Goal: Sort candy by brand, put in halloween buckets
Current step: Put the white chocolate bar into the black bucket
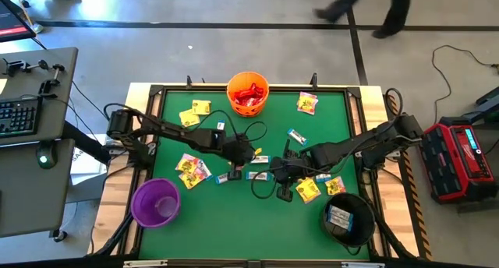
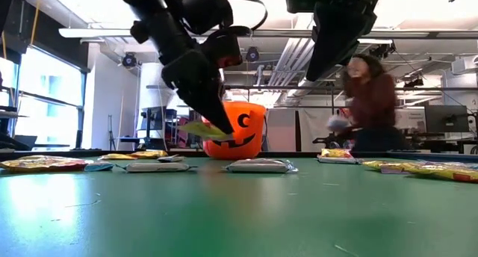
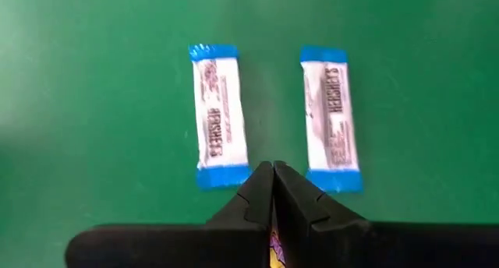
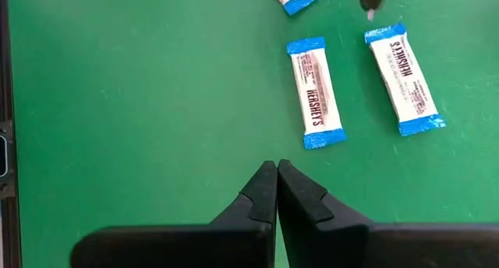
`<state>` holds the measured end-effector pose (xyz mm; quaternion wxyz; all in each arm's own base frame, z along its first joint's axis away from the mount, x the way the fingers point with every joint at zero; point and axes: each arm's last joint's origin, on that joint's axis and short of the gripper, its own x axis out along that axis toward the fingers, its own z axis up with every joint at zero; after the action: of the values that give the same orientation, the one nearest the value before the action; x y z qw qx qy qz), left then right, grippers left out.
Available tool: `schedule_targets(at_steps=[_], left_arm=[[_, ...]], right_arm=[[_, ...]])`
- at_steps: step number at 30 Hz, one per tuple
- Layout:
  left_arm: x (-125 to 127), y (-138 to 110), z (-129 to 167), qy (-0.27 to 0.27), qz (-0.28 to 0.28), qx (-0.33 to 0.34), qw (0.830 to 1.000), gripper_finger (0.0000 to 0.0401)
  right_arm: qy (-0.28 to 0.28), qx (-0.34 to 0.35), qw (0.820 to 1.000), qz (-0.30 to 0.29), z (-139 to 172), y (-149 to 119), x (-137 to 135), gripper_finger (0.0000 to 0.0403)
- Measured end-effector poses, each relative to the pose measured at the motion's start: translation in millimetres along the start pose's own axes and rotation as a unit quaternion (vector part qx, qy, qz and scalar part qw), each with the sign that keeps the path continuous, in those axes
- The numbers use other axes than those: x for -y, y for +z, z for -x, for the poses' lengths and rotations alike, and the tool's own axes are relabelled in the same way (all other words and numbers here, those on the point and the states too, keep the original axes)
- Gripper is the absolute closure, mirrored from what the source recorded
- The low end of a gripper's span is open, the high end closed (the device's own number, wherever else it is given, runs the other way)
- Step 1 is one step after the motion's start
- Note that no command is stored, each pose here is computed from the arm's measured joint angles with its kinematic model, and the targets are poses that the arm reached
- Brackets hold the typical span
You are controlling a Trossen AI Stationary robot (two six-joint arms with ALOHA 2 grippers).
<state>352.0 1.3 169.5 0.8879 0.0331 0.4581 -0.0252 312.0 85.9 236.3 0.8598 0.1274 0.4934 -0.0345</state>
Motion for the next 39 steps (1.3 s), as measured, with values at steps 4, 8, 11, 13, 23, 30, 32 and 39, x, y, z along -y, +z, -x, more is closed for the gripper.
schedule_targets(at_steps=[4,8,11,13,23,30,32,39], left_arm=[[0,-2,1,-0.001,0.001,-0.018,1.000,0.0378],[0,-4,1,-0.002,0.011,-0.027,1.000,0.0330],[0,-3,0,-0.003,0.019,-0.021,1.000,0.0287],[-1,-1,0,0.001,0.026,-0.009,1.000,0.0261],[-7,0,-13,0.037,-0.001,-0.045,0.998,0.0179],[-9,10,-19,0.041,-0.005,-0.052,0.998,0.0171],[-9,13,-20,0.041,-0.005,-0.049,0.998,0.0171],[-10,7,-29,0.041,-0.004,-0.073,0.996,0.0171]], right_arm=[[0.000,0.000,1.000,-0.003,0,0,0,0.0402],[0.000,0.000,1.000,-0.002,0,0,0,0.0402],[0.000,0.000,1.000,-0.002,0,0,0,0.0402],[0.000,0.000,1.000,-0.002,0,0,0,0.0402],[0.000,0.000,1.000,-0.002,0,0,0,0.0402],[0.000,0.000,1.000,0.000,0,0,0,0.0402],[0.000,0.000,1.000,0.000,0,0,0,0.0402],[-0.004,0.002,1.000,0.000,0,0,0,0.0402]])
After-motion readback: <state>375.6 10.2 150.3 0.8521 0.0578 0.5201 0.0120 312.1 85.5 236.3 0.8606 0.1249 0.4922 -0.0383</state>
